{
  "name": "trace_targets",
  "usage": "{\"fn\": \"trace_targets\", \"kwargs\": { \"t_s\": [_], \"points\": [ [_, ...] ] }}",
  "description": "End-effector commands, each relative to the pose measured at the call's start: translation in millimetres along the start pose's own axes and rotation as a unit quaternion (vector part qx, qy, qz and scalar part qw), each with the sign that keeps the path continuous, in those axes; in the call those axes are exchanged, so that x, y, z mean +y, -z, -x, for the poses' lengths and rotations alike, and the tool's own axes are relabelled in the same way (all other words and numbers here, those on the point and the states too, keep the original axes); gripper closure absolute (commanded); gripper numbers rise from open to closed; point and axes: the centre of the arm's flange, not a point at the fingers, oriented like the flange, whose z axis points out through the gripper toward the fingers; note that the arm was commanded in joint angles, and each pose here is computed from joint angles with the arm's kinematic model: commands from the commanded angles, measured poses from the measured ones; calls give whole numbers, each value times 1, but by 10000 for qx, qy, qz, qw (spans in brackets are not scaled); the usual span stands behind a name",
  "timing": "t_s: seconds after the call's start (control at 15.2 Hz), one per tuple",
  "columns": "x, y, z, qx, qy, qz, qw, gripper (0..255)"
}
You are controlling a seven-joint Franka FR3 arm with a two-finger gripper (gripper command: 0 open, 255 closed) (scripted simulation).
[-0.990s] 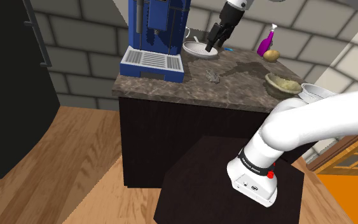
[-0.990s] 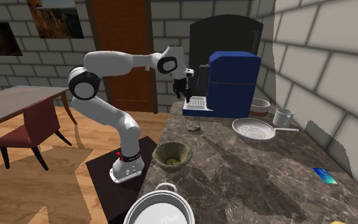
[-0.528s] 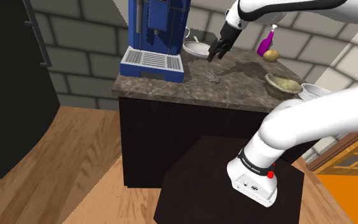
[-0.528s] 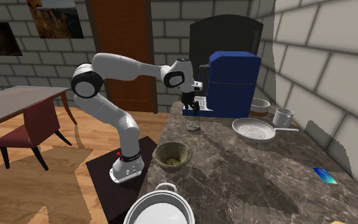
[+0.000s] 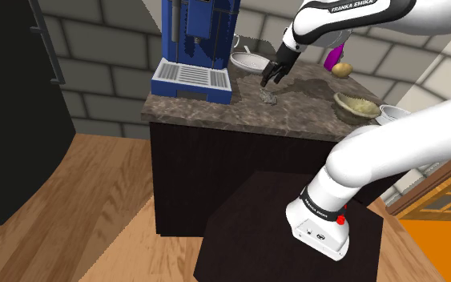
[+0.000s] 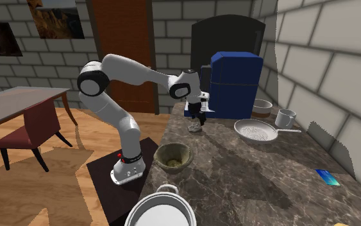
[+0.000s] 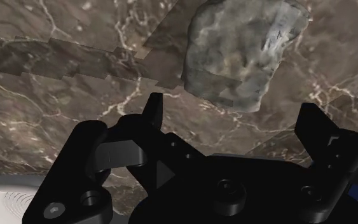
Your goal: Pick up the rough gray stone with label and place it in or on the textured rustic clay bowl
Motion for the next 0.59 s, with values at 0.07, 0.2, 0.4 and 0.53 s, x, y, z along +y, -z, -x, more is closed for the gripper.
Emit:
{"fn": "trace_targets", "kwargs": {
  "t_s": [0.07,0.2,0.4,0.53],
  "points": [
    [1,-16,1,4,-3,2,10000,0],
    [1,-24,1,4,-3,2,10000,0],
    [1,-24,1,4,-3,2,10000,0],
    [1,-24,1,4,-3,2,10000,0]
  ]
}}
